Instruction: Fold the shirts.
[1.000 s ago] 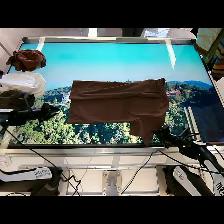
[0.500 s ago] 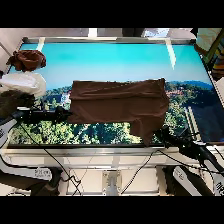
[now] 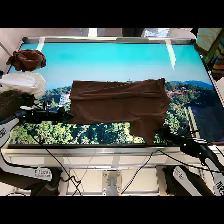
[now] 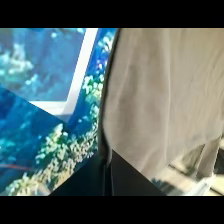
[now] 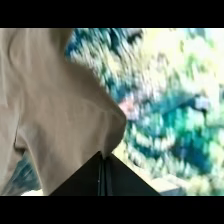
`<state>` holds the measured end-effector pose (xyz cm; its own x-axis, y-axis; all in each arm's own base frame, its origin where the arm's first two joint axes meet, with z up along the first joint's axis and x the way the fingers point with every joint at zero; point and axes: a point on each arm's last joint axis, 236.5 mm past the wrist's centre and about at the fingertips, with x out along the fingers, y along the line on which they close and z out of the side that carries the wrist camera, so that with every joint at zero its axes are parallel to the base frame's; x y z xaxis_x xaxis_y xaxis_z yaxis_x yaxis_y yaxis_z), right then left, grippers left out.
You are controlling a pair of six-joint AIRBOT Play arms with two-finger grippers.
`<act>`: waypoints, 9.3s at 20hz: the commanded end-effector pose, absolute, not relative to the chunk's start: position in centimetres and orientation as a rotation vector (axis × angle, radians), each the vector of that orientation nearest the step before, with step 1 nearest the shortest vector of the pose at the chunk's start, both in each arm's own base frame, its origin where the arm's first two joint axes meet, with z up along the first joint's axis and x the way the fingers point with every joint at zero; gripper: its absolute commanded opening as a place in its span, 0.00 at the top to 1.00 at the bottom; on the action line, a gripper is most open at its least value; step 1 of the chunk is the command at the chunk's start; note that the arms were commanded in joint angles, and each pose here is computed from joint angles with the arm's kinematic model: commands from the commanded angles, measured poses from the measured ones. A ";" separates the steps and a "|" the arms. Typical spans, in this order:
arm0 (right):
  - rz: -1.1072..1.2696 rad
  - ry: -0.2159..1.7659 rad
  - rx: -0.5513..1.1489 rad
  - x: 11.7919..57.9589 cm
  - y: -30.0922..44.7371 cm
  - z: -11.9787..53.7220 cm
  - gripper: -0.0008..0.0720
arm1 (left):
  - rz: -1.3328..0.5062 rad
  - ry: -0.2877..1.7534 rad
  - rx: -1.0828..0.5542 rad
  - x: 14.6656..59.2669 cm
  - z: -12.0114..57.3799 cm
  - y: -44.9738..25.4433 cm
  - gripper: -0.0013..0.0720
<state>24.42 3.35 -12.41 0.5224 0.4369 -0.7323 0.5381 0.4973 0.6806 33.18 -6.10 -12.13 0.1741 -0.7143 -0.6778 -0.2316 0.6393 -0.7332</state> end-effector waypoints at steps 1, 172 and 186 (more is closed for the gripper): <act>0.093 1.014 1.079 27.4 4.2 -8.1 0.96 | -0.589 1.322 -0.954 34.5 -7.3 -8.3 0.97; 1.073 0.687 0.769 50.3 45.7 12.4 0.79 | 0.064 0.859 0.145 50.5 21.5 0.6 0.97; 1.169 0.503 0.957 54.2 37.8 18.4 0.52 | 0.015 1.007 0.117 48.9 17.2 -0.6 0.97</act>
<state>53.45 40.58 17.24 0.3608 0.9285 0.0877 -0.5235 0.1238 0.8430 49.23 0.19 17.50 0.5500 0.1007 -0.8291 0.0257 0.9902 0.1373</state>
